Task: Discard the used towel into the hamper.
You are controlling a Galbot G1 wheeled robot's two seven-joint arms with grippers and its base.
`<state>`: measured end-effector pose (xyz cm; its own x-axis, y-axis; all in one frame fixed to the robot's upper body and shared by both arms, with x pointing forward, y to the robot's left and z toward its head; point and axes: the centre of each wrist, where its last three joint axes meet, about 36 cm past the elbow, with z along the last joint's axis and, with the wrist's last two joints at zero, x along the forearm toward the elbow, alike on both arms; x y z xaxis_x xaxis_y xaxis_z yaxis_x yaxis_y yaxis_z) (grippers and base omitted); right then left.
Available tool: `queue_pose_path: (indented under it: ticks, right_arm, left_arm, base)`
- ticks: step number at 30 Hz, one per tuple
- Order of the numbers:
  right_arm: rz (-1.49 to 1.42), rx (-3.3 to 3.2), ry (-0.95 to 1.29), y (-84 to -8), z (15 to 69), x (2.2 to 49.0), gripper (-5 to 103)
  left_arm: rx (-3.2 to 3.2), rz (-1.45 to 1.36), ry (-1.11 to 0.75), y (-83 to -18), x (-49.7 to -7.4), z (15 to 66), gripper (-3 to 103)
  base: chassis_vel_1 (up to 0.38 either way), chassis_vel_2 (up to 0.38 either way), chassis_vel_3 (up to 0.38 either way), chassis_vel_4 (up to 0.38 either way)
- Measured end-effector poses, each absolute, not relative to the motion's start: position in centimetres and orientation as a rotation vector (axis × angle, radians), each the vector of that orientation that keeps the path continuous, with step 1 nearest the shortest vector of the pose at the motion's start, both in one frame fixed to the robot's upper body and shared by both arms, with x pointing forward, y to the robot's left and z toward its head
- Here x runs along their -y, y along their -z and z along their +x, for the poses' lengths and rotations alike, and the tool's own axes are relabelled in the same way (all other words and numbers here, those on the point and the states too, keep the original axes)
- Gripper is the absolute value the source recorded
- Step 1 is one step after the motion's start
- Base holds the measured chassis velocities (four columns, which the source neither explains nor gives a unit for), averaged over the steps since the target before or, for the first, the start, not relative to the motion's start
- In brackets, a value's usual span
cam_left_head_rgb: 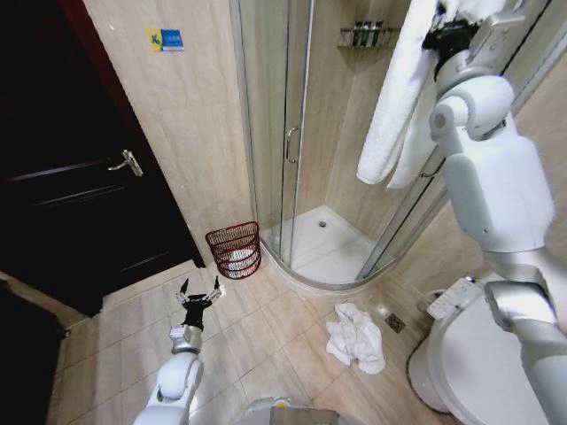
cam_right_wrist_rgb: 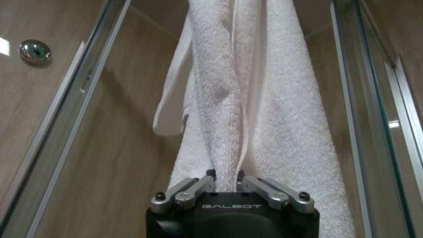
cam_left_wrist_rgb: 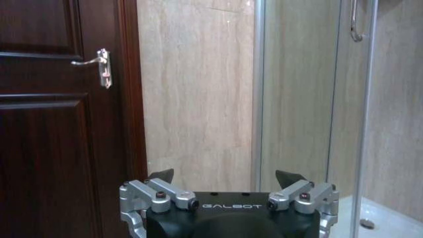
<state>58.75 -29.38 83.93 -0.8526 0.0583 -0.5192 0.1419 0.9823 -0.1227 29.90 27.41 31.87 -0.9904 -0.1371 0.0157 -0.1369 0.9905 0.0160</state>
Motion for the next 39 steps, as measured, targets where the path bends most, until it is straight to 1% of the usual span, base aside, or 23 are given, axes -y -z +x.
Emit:
queue_pose_path:
  ticks: [18,28,39]
  right_arm:
    - [0.143,-2.624,0.223,-80.7,57.6,30.6,7]
    - [0.118,-2.658,0.258,-78.5,56.8,32.2,7]
    - [0.093,-2.671,0.262,-77.4,56.5,32.1,7]
  left_arm:
    - [3.117,0.209,0.024,-31.8,-27.0,29.7,100]
    - [3.122,0.203,0.017,-31.8,-26.5,29.9,100]
    - [3.127,0.204,0.02,-32.1,-26.6,29.8,100]
  base:
    - [0.0,0.0,0.0,0.0]
    - [0.0,0.0,0.0,0.0]
    - [0.0,0.0,0.0,0.0]
